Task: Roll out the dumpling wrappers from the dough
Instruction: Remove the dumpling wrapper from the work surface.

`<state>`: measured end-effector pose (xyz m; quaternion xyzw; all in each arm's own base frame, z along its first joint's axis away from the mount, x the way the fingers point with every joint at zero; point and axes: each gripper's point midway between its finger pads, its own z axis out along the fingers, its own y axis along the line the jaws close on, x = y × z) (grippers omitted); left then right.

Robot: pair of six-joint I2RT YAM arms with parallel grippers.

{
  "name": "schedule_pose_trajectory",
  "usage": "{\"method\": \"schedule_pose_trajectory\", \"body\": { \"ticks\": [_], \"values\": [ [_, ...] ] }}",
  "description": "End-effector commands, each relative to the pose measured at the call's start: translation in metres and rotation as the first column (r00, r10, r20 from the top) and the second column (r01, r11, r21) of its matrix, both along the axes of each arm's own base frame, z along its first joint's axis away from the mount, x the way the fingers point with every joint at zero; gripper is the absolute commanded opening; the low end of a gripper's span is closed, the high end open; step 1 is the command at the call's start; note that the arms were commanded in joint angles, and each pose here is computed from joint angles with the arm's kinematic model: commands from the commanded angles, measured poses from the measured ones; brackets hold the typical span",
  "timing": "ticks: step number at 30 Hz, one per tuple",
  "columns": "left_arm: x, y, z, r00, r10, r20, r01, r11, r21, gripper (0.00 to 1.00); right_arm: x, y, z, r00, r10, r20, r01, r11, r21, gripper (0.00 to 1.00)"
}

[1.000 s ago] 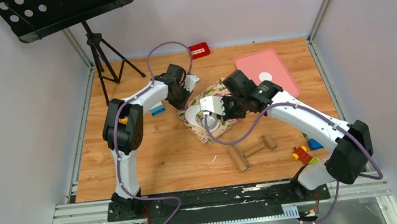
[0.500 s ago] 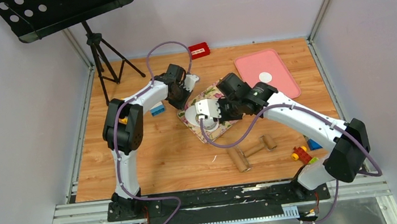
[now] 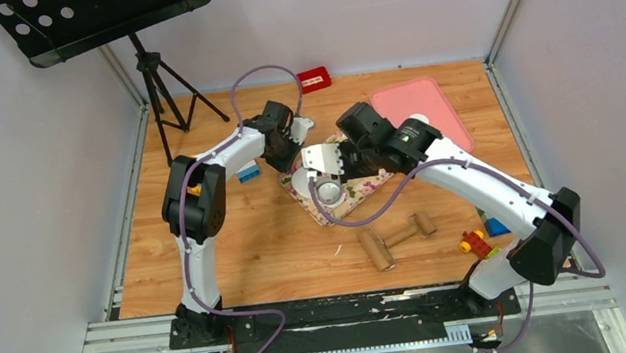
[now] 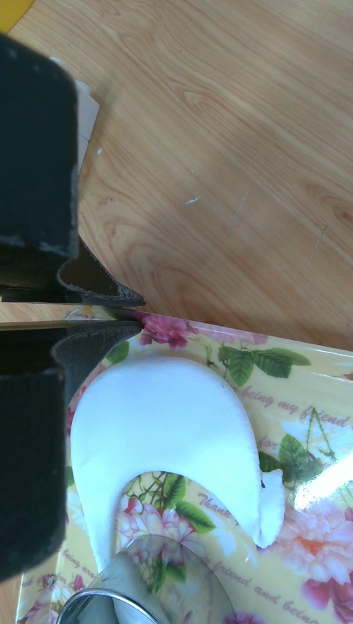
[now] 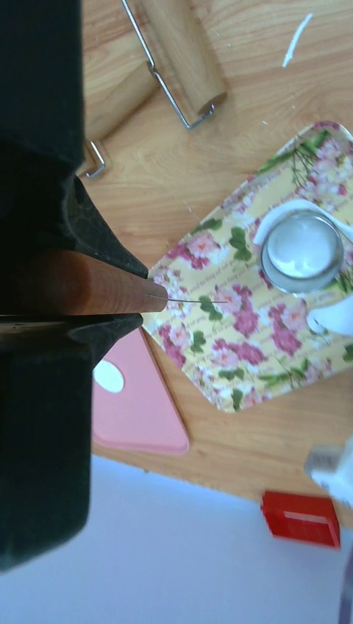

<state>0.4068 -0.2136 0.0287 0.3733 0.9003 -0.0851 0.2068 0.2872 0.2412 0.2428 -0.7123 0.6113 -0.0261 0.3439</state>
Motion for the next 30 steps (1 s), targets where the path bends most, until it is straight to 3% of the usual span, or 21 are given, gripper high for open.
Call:
{"method": "schedule_pose_trajectory", "body": {
  "ticks": [1, 30],
  "values": [
    [0.009, -0.007, 0.012, 0.999, 0.022, 0.043, -0.020, 0.999, -0.038, 0.13, -0.001, 0.002, -0.022, 0.998, -0.041, -0.039, 0.040, 0.999, -0.016, 0.00],
    [0.006, -0.005, 0.010, 0.999, 0.017, 0.041, -0.016, 0.999, -0.037, 0.13, -0.022, 0.036, -0.072, 0.994, 0.024, -0.103, -0.030, 0.998, -0.057, 0.00]
  ]
}}
